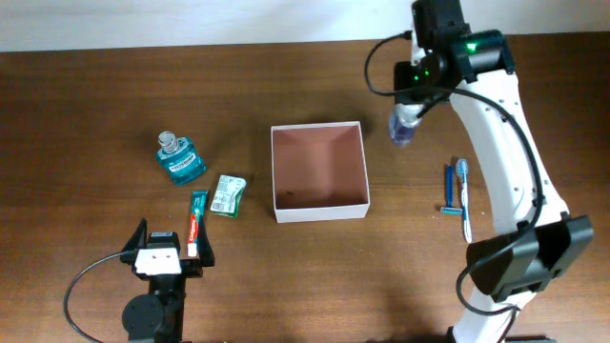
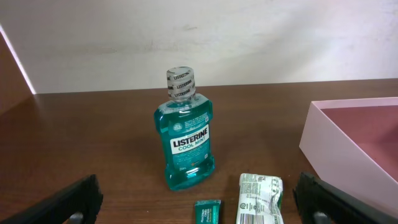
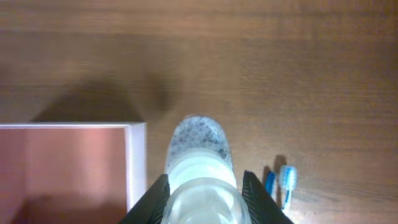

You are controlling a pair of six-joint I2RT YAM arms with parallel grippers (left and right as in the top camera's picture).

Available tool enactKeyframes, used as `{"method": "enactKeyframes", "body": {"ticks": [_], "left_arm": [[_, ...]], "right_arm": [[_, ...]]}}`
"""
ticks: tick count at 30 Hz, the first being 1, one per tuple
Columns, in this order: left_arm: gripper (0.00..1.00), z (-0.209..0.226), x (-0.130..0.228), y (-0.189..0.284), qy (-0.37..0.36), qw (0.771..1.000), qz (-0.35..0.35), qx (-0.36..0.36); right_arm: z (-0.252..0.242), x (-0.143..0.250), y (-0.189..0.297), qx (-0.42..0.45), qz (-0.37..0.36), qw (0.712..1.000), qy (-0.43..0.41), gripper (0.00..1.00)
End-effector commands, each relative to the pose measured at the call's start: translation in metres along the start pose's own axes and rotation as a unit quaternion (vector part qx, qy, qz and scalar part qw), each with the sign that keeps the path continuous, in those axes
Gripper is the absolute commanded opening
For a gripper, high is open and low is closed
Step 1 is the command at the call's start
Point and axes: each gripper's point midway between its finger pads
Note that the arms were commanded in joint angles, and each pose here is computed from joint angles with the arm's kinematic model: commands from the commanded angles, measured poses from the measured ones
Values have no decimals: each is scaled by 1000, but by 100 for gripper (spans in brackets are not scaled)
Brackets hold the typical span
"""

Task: Pack container
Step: 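Lift the pump bottle with the right gripper and carry it over the box, then lower the pump bottle into the box's back-right corner and release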

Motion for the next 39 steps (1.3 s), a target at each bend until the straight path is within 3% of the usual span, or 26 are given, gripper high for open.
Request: {"method": "enactKeyframes", "body": {"ticks": [1, 7, 20, 39], "left_arm": [[99, -1, 1, 0, -8, 1000, 0, 2], [99, -1, 1, 0, -8, 1000, 0, 2], [99, -1, 1, 0, -8, 1000, 0, 2], [99, -1, 1, 0, -8, 1000, 0, 2]], "right_arm": [[18, -18, 46, -25, -53, 998, 13, 26], [43, -10, 78, -46, -61, 996, 41, 27], [88, 14, 83, -72, -51, 992, 94, 27], [112, 41, 16, -48, -22, 992, 113, 27]]}}
Point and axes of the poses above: each gripper's point midway between its finger pads, its own y axis back along the fingers, its own z axis along the line the jaws close on, x = y × z, and after that the axes turned 11 degrees about -y, right-handed
